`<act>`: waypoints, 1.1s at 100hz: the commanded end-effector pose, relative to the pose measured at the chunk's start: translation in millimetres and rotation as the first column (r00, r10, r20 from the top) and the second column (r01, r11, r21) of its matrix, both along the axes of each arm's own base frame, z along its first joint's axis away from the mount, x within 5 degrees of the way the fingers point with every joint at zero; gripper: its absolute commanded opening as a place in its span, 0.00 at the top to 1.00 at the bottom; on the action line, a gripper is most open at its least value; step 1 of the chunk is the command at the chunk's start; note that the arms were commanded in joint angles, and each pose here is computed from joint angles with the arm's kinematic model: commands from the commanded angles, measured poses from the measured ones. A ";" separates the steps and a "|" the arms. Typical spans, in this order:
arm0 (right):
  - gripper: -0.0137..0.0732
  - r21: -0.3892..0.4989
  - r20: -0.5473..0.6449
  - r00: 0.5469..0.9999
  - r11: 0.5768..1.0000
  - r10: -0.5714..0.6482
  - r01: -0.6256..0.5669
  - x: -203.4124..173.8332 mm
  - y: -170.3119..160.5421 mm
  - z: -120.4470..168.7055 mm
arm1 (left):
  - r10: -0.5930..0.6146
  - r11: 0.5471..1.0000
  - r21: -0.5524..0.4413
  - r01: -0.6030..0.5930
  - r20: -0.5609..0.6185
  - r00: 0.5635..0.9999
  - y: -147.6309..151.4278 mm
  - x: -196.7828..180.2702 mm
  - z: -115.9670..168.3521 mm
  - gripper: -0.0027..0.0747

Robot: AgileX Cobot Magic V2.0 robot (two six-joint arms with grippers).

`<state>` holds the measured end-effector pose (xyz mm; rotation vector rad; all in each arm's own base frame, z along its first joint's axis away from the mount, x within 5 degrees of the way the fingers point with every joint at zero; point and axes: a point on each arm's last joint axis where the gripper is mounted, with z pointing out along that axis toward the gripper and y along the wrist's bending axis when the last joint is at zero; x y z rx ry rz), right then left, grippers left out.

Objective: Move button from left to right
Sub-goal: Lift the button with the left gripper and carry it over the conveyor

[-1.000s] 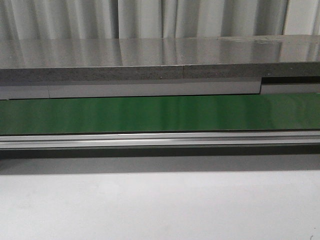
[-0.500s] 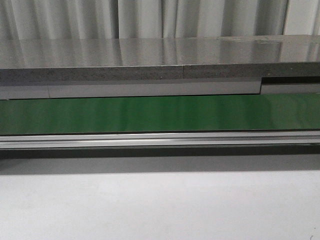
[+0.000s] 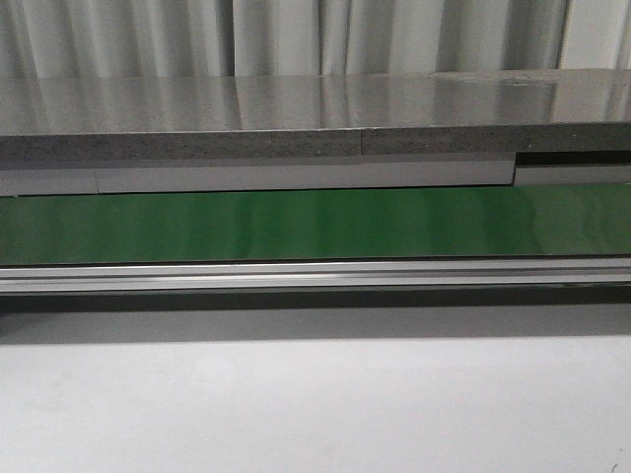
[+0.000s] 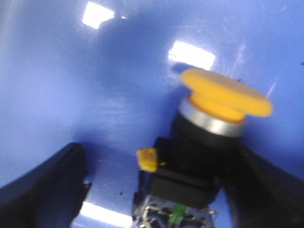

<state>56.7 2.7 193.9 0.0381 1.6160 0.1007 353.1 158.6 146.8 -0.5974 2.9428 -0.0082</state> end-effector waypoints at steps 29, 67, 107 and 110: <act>0.92 -0.007 0.116 0.993 1.000 -0.011 0.012 -2.2 -1.0 14.6 | 0.010 0.999 0.038 -0.014 0.126 0.992 1.3 4.3 49.8 0.99; 0.92 -0.007 0.116 0.993 1.000 -0.011 0.012 -2.2 -1.0 14.6 | -0.055 0.998 0.046 0.044 0.272 0.961 -36.0 3.8 119.6 0.99; 0.92 -0.007 0.116 0.993 1.000 -0.011 0.012 -2.2 -1.0 14.6 | -0.256 0.967 0.063 0.248 0.247 0.935 -98.8 17.7 118.9 0.99; 0.92 -0.007 0.116 0.993 1.000 -0.011 0.012 -2.2 -1.0 14.6 | -0.258 0.966 0.063 0.250 0.247 0.934 -99.9 17.9 118.9 0.99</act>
